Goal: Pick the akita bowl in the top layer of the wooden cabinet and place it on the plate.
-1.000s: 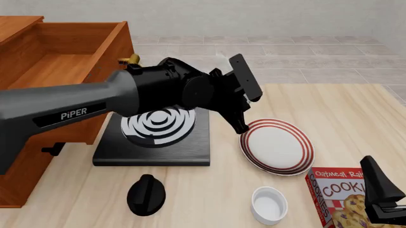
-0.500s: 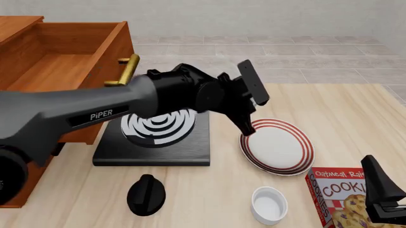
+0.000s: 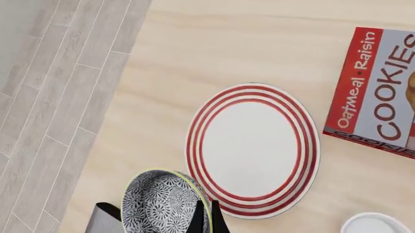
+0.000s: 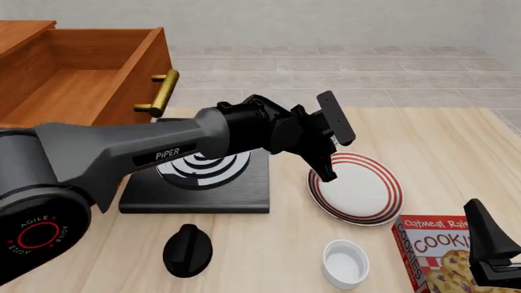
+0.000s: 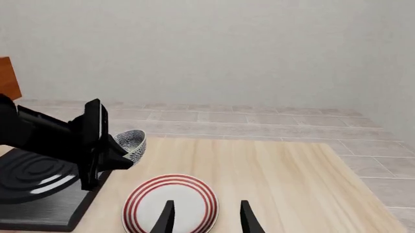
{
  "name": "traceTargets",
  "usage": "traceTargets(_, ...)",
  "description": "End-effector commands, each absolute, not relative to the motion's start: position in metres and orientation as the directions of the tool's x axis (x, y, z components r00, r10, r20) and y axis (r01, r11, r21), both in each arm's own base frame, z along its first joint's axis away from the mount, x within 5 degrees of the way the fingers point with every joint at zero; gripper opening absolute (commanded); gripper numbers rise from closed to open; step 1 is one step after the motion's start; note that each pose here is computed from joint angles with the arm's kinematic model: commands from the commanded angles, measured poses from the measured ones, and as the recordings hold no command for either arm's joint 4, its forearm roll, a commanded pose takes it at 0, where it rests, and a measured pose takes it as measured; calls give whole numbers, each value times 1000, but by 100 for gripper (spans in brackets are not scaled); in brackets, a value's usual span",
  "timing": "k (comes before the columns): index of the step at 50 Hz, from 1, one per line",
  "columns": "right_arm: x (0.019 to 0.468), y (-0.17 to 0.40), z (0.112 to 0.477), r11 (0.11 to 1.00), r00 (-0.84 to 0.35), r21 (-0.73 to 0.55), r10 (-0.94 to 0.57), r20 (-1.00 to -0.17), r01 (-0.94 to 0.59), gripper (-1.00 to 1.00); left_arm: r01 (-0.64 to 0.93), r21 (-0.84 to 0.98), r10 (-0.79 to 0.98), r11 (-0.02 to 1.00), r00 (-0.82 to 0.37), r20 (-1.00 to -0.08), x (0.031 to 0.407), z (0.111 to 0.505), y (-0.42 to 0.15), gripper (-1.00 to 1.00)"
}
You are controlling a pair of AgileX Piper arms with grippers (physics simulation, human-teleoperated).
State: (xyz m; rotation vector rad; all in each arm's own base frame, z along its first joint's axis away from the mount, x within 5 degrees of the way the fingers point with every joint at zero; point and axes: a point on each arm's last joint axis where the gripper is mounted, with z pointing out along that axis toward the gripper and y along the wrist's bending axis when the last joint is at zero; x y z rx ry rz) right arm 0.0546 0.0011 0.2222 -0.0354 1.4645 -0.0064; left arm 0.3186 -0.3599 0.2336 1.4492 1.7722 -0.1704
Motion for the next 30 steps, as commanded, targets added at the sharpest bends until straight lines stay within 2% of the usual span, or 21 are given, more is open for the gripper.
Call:
traceTargets(1,55,1,222,1000,107,-24,-22,-994,-17,100,867,379,757,324,3,-654,325,225,-370,-100)
traceTargets(30,55,1,223,1000,105,-16,-15,-994,-15,100,881,347,752,322,-15,-659,331,210,-403,-100)
